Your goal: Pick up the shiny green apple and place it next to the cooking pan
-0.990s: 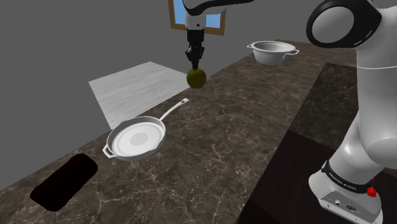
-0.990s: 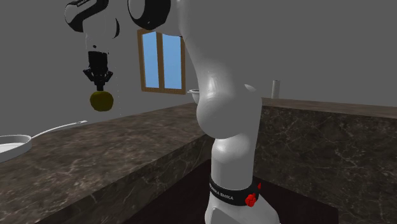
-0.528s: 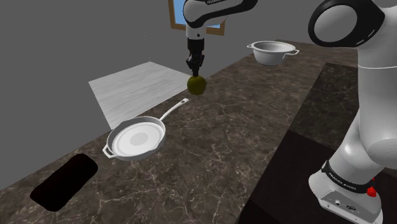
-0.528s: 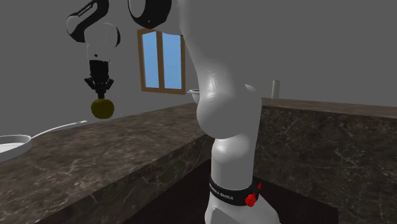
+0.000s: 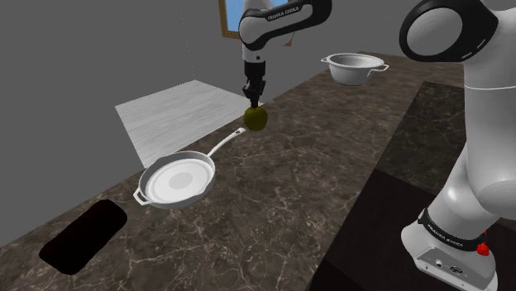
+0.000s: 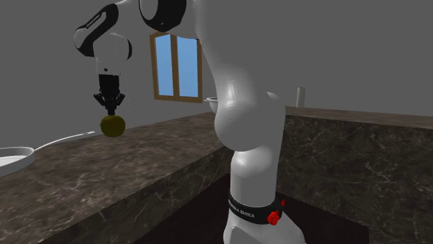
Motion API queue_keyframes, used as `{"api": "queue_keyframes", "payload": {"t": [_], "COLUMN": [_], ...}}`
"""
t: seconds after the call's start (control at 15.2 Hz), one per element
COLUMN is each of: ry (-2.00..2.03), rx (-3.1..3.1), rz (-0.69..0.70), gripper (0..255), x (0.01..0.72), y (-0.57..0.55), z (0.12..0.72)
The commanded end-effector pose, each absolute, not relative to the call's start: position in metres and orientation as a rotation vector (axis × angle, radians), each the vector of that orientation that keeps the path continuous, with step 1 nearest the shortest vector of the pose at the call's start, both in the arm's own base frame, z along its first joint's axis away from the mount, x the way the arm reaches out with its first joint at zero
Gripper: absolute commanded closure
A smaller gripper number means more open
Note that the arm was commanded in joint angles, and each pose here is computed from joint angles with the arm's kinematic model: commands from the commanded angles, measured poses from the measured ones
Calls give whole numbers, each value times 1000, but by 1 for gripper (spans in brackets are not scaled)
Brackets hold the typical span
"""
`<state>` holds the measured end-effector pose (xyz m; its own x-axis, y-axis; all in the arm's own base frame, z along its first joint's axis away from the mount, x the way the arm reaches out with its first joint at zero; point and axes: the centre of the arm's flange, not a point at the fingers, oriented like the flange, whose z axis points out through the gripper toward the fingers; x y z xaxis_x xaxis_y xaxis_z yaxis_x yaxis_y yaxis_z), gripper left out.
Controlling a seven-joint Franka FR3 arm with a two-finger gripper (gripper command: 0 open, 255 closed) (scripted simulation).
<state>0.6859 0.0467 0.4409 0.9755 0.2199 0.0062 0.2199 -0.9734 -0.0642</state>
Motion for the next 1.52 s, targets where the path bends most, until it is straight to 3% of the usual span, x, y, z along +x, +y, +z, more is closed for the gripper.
{"api": "queue_keyframes", "payload": {"t": [0.0,0.26,0.33,0.66,0.92,1.45], "ry": [-341,-341,-341,-341,-341,-341], "rx": [-3058,-3058,-3058,-3058,-3058,-3058], "rz": [0,0,0,0,0,0], "gripper": [255,255,0,0,0,0], "x": [686,686,686,686,686,686], "y": [47,47,47,47,43,43], "z": [440,440,440,440,490,490]}}
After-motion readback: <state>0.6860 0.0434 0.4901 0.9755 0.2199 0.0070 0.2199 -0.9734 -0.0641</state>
